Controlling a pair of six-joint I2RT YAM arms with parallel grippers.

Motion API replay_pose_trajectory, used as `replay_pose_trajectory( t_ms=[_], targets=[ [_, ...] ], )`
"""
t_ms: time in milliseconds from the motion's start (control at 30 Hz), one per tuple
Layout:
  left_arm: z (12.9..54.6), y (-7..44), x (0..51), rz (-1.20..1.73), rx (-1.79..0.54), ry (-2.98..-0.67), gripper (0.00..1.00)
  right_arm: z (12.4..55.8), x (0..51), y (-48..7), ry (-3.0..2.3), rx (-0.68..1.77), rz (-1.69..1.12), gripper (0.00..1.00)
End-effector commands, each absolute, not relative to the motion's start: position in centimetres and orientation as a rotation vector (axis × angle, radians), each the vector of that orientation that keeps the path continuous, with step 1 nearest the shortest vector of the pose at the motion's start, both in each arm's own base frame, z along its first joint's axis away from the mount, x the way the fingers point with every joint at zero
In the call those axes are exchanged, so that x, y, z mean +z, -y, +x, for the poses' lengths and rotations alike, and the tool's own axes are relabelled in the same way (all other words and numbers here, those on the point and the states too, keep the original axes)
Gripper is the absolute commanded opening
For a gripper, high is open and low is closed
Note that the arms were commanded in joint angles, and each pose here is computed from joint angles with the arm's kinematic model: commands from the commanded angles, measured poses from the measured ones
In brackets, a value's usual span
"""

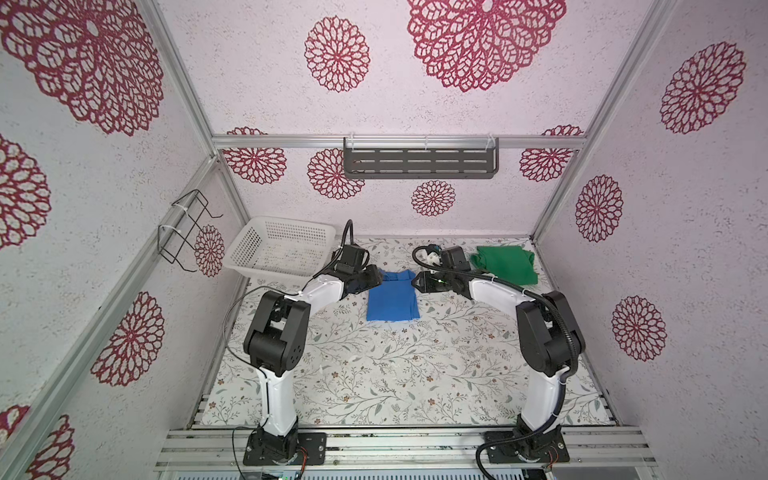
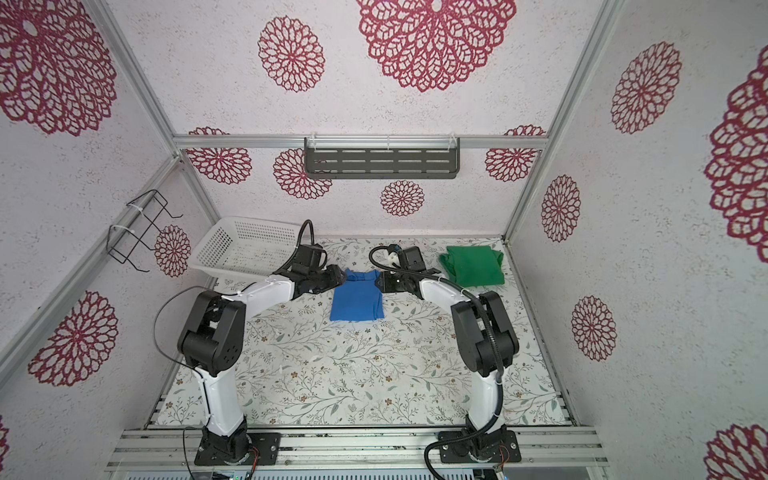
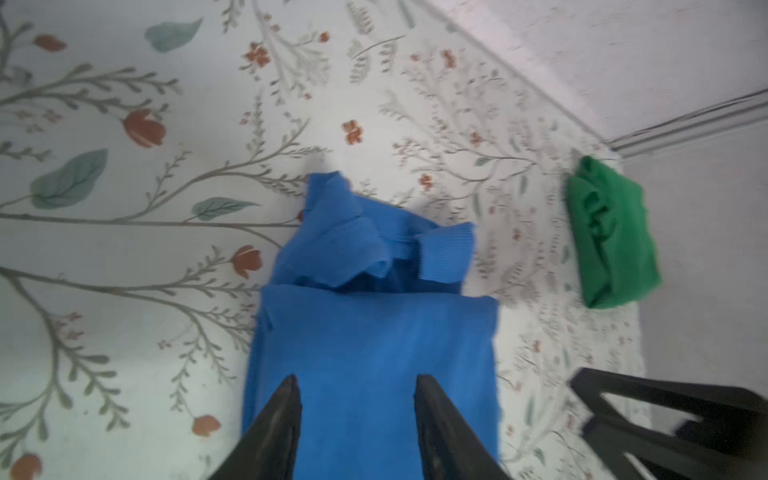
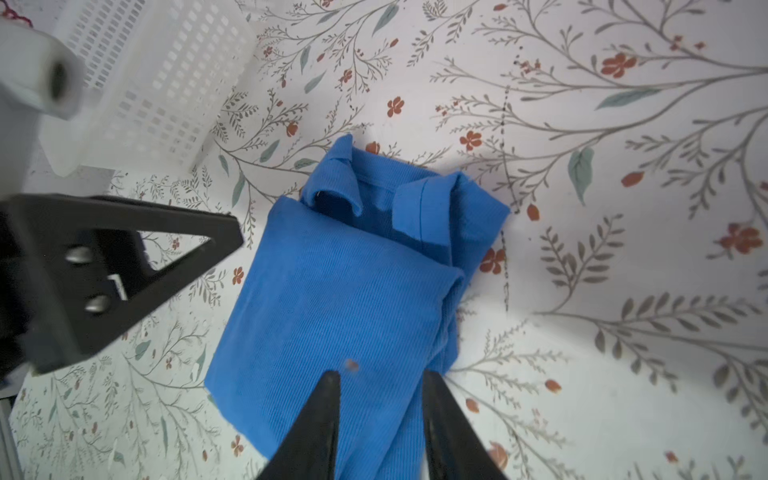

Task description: Fold and stack the tank tops

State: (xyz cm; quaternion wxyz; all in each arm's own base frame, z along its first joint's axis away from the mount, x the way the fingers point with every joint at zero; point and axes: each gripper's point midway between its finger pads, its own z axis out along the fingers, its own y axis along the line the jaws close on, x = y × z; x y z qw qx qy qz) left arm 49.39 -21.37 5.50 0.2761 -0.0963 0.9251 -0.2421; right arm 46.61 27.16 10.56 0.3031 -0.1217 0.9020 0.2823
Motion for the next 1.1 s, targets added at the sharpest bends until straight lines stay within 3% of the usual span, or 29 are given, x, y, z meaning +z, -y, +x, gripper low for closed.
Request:
replay_pose_trajectory(
  t_ms=[0, 67, 200, 300, 467, 567, 667, 733, 900, 1067],
  targets=[
    [50.9, 20.7, 5.0, -0.242, -0.610, -2.476, 0.60, 48.3, 10.0, -27.6, -2.375, 0.744, -0.340, 0.40],
    [50.9, 20.5, 4.3, -0.244, -0.599, -2.486, 0.64, 48.8, 9.0, -27.7, -2.386, 0.741, -0.333, 0.49],
    [50.9, 20.0, 3.3, -0.260, -0.591, -2.492, 0.62, 49.3, 7.4, -28.2, -2.405, 0.758, -0.317, 0.49],
    [51.0, 20.1, 3.0, -0.273, -0.627, -2.494, 0.52, 49.1, 6.9, -28.7, -2.414, 0.801, -0.307, 0.39],
    [51.2, 20.2, 2.8, -0.272, -0.647, -2.489, 0.35, 48.5, 6.3, -28.6, -2.424, 0.798, -0.309, 0.09],
    [51.6, 20.3, 3.1, -0.269, -0.659, -2.473, 0.26, 48.2, 6.5, -28.5, -2.421, 0.798, -0.312, 0.00],
    [51.8, 20.7, 3.3, -0.267, -0.692, -2.465, 0.14, 47.7, 7.1, -28.7, -2.412, 0.817, -0.328, 0.00],
    [51.6, 20.9, 3.4, -0.272, -0.714, -2.470, 0.01, 47.4, 7.5, -28.9, -2.413, 0.824, -0.335, 0.00],
    [48.4, 21.6, 2.7, -0.376, -0.857, -2.442, 0.00, 45.3, 7.3, -29.1, -2.427, 0.839, -0.346, 0.00],
    [41.6, 21.6, 1.3, -0.479, -0.858, -2.468, 0.00, 40.9, 5.8, -29.2, -2.475, 0.839, -0.358, 0.00]
  ],
)
